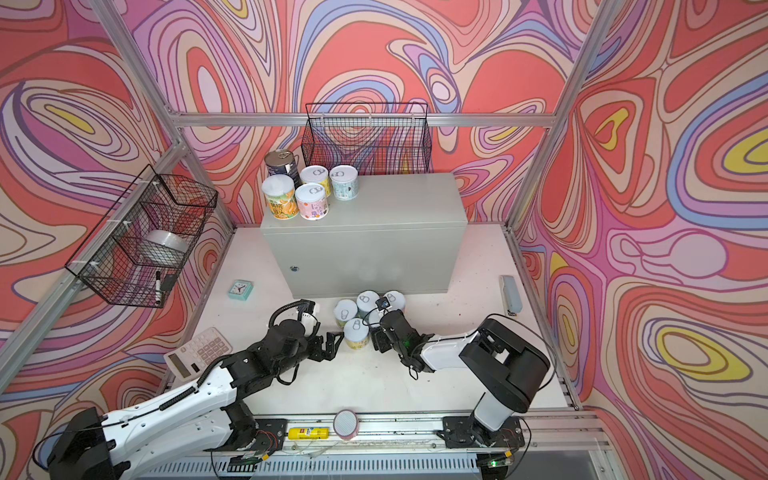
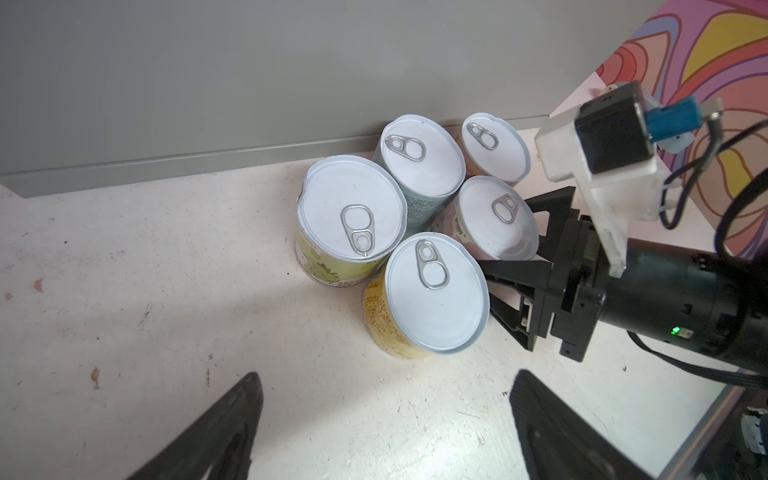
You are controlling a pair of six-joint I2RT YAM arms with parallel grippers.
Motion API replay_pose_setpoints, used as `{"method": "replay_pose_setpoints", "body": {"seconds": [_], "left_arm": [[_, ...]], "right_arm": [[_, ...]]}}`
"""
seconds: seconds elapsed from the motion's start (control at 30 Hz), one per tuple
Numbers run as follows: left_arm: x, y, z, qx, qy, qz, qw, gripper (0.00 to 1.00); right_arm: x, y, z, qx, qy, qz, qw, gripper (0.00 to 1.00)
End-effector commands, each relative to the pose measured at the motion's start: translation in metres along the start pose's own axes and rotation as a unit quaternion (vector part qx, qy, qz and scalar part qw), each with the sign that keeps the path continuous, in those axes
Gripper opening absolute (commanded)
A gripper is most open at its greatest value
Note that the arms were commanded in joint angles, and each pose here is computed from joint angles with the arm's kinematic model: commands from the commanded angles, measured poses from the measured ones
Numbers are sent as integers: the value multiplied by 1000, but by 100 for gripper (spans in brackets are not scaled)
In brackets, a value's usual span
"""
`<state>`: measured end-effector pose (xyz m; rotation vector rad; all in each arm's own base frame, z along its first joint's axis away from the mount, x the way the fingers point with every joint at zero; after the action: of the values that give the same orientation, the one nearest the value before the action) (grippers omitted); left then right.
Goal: Place and organize the canned foods onto the counter
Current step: 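Close the right gripper on the pink-labelled can nearest it in the cluster, then lift the pink-labelled can with the right gripper up to the box top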
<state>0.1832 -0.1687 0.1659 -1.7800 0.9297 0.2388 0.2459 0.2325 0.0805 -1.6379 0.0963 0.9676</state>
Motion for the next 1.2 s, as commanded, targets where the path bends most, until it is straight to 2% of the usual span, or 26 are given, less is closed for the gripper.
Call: {"method": "replay_pose_setpoints", "body": {"seconds": [0.0,0.1,0.2,0.37,0.7,0.93,1.07,1.17], "left_arm": [[1,4,2,-5,-4,2,1000,95],[2,3,2,0,-5,2,1000,94],[5,5,2,5,-7,3,1000,94],[10,6,3,16,-9,7,1000,95],[14,-1,-3,32,-5,3,999,95],[16,3,1,29,-14,5,999,95],[18,3,0,25,-10,7,1000,96],[18,1,-1,26,-10,7,1000,96]], "right_arm": [[-7,-3,0,4,-3,-8,1000,62],[-14,2,-4,8,7,0,1000,59],[-20,13,-8,13,14,20,1000,60],[-24,26,-11,23,20,40,999,80],[2,29,-15,29,64,46,996,95],[6,28,-14,26,66,48,996,93],[0,27,-15,27,67,40,997,84],[-8,25,-17,33,65,33,997,70]]}}
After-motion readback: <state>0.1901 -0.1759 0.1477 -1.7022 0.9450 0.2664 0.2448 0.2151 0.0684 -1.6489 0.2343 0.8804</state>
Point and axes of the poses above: each gripper's point midway between its finger pads, its own x axis out along the fingers, its own z axis along the line the jaws close on, y = z × x, the point moved 7 cm from there along -x, back along the fingers, and after that the axes turned 6 degrees about -x, right-handed, at the moved point
